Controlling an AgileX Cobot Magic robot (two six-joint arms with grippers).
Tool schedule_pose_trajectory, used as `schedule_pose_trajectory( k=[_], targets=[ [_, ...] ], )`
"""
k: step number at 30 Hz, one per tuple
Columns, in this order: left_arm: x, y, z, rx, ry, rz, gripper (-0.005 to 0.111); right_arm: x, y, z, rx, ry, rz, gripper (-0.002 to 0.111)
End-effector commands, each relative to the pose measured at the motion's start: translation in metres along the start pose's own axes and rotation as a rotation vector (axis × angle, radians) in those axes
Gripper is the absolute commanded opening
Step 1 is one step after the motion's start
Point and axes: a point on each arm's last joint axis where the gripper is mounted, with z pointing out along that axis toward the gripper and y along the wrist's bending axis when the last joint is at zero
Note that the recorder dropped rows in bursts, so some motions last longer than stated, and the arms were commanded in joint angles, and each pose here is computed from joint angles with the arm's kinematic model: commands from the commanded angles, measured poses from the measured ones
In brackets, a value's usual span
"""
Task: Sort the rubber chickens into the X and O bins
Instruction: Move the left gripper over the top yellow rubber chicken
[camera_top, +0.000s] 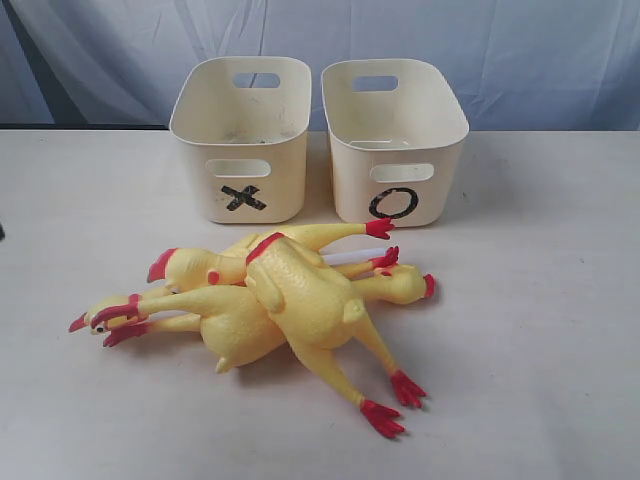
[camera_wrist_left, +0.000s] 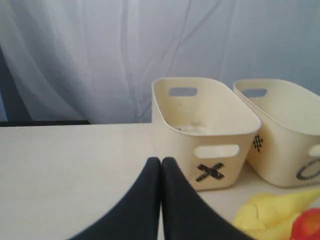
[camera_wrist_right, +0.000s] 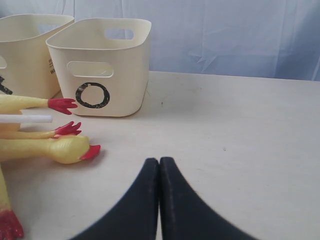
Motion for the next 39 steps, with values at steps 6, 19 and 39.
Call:
schedule_pose_trajectory(
  k=[6,19,39],
  targets=[
    [0.016,-0.05,0.044,0.244,0.23,0.171,0.0,0.0,0.0,0.0,-0.003,-0.008,0.001,0.0],
    [0.03,-0.082,0.067,0.394,0.303,0.32,0.0,0.0,0.0,0.0,-0.003,-0.008,0.001,0.0],
    [0.019,-0.121,0.07,0.822,0.075,1.061,0.013,0.0,0.0,0.0,-0.003,-0.008,0.001,0.0]
  ],
)
